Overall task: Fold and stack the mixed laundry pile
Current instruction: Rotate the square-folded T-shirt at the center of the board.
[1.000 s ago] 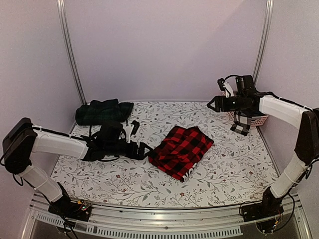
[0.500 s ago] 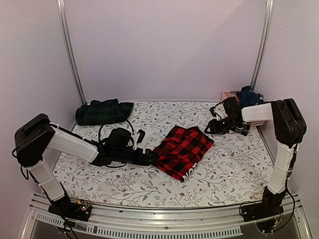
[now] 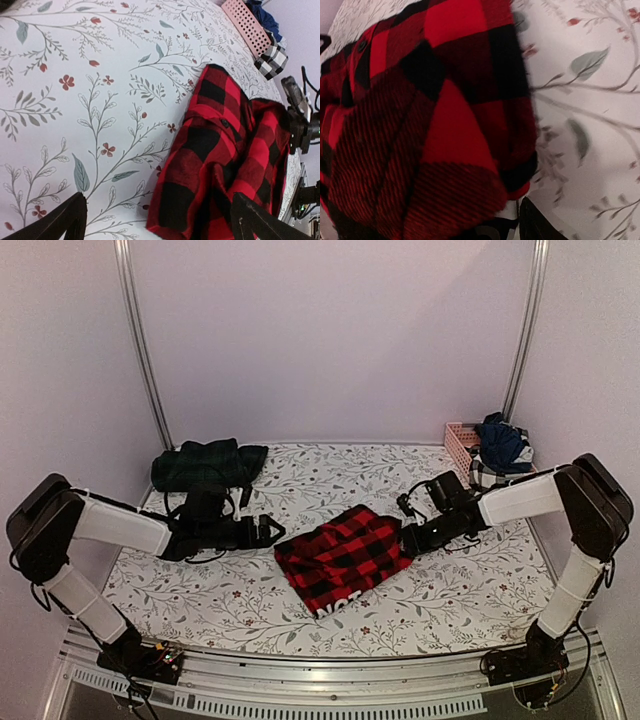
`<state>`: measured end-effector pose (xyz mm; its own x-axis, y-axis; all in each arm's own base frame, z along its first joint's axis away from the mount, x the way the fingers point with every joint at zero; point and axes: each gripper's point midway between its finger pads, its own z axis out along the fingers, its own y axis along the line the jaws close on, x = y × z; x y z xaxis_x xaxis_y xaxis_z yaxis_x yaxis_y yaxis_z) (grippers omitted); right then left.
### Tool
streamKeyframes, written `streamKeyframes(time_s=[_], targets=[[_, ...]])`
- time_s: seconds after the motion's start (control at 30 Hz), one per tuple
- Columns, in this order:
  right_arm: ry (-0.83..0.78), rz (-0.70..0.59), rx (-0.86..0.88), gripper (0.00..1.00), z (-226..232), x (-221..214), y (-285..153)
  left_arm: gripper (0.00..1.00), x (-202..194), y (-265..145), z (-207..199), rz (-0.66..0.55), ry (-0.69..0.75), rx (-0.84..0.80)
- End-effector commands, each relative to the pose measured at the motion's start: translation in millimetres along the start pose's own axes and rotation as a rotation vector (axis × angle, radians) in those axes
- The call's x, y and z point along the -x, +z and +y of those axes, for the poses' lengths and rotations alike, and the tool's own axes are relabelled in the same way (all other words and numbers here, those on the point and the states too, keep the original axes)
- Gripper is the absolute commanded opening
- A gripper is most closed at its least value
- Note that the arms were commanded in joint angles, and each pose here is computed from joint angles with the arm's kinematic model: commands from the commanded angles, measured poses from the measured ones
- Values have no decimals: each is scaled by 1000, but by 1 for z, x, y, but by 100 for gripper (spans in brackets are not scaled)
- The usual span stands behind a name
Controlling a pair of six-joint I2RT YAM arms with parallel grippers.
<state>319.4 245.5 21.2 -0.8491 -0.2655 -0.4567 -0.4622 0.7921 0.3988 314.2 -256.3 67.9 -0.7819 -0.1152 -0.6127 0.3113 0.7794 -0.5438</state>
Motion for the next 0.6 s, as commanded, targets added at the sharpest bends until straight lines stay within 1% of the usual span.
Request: streamKeyframes(time_s=[0.0, 0.07, 0.13, 0.2, 0.27, 0.33, 0.43, 0.5, 0.57], targets=[[90, 162, 70, 50, 55, -83, -3, 100, 3, -20, -1, -17, 58, 4], [132, 147, 87, 54, 61, -94, -13, 100, 1, -29, -11, -15, 60, -40], [139, 119, 17, 58, 50, -96, -24, 100, -4, -40, -21, -11, 60, -86], [97, 62, -42, 61, 43, -90, -40, 100, -12, -53, -30, -10, 53, -126], [38, 6, -45, 61, 44, -84, -53, 100, -20, -66, -40, -13, 34, -175], [-6, -40, 3, 61, 55, -80, -65, 100, -29, -79, -51, -14, 15, -224], [-63, -122, 166, 59, 87, -70, -87, 100, -43, -88, -68, 0, 2, -277], [-57, -139, 293, 59, 109, -70, -97, 100, -52, -87, -75, 31, -7, -297], [-29, -142, 367, 59, 121, -71, -99, 100, -61, -83, -82, 66, -22, -318]])
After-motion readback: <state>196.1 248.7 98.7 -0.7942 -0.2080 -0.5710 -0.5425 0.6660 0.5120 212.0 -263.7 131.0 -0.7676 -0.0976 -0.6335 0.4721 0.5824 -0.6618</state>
